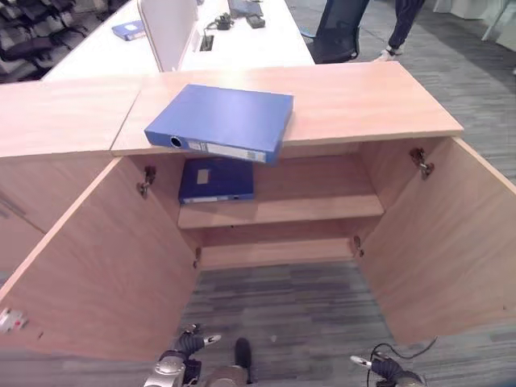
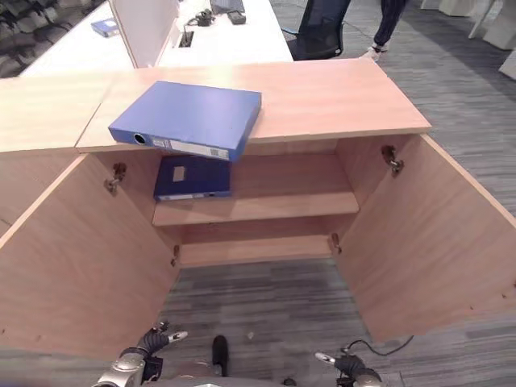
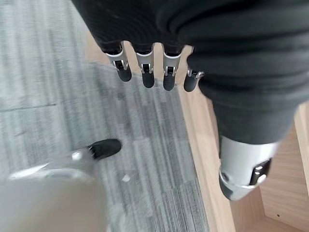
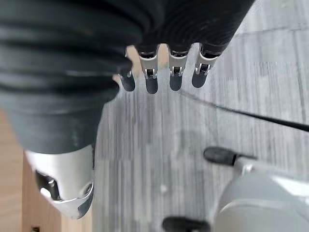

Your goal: Put the empty folder in the office cabinet

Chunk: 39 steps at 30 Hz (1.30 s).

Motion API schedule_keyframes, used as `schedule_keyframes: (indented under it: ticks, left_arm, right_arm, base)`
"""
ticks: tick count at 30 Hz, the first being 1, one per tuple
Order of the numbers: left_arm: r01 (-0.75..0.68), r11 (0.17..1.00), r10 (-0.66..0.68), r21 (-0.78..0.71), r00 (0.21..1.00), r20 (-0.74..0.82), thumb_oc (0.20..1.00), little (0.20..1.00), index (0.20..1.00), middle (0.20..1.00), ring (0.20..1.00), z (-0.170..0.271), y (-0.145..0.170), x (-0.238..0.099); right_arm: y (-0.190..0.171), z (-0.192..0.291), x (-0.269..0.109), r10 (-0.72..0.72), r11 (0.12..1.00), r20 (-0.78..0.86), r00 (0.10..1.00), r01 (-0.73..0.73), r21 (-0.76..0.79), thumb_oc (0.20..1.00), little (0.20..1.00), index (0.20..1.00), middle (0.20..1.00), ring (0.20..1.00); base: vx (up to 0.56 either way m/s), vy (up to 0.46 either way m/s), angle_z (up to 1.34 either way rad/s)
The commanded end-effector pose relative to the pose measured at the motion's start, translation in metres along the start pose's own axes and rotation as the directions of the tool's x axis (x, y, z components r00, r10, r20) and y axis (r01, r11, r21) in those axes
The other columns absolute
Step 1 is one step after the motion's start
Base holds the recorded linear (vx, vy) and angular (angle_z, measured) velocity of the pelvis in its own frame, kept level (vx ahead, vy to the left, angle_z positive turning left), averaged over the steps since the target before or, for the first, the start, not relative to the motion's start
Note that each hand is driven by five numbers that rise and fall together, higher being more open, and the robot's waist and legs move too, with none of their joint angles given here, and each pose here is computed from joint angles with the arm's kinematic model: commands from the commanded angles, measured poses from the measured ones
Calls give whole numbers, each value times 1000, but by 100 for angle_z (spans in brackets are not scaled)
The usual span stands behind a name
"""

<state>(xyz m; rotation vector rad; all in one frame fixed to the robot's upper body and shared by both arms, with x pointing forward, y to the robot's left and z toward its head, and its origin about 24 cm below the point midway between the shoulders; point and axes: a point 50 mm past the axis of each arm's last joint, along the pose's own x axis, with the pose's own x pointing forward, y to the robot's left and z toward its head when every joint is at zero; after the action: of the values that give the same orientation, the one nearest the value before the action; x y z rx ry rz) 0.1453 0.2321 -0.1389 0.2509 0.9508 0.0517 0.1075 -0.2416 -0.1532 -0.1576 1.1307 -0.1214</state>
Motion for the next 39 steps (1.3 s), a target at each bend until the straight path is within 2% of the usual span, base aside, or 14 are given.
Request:
schedule_keyframes:
  ticks: [1, 17, 39]
  left_arm:
    - [-45, 999, 44, 11, 994, 99, 1000, 1000, 1000, 1000, 1000, 27, 13, 4]
    - [-101, 995, 102, -19, 989, 107, 1000, 1000, 1000, 1000, 1000, 32, 32, 3]
    - [-40, 999, 37, 16, 990, 136, 1000, 1000, 1000, 1000, 1000, 35, 9, 4]
  right_arm:
    - [-11, 38, 3, -15, 998, 113, 993, 22, -59, 1000, 1000, 1000, 1000, 1000]
    - [-3, 47, 4, -15, 1000, 150, 989, 17, -7, 1000, 1000, 1000, 1000, 1000]
    - [-11, 33, 2, -14, 997, 111, 994, 22, -69, 1000, 1000, 1000, 1000, 1000]
  base:
    - [187, 154, 35]
    - [131, 65, -4]
    - [50, -77, 10]
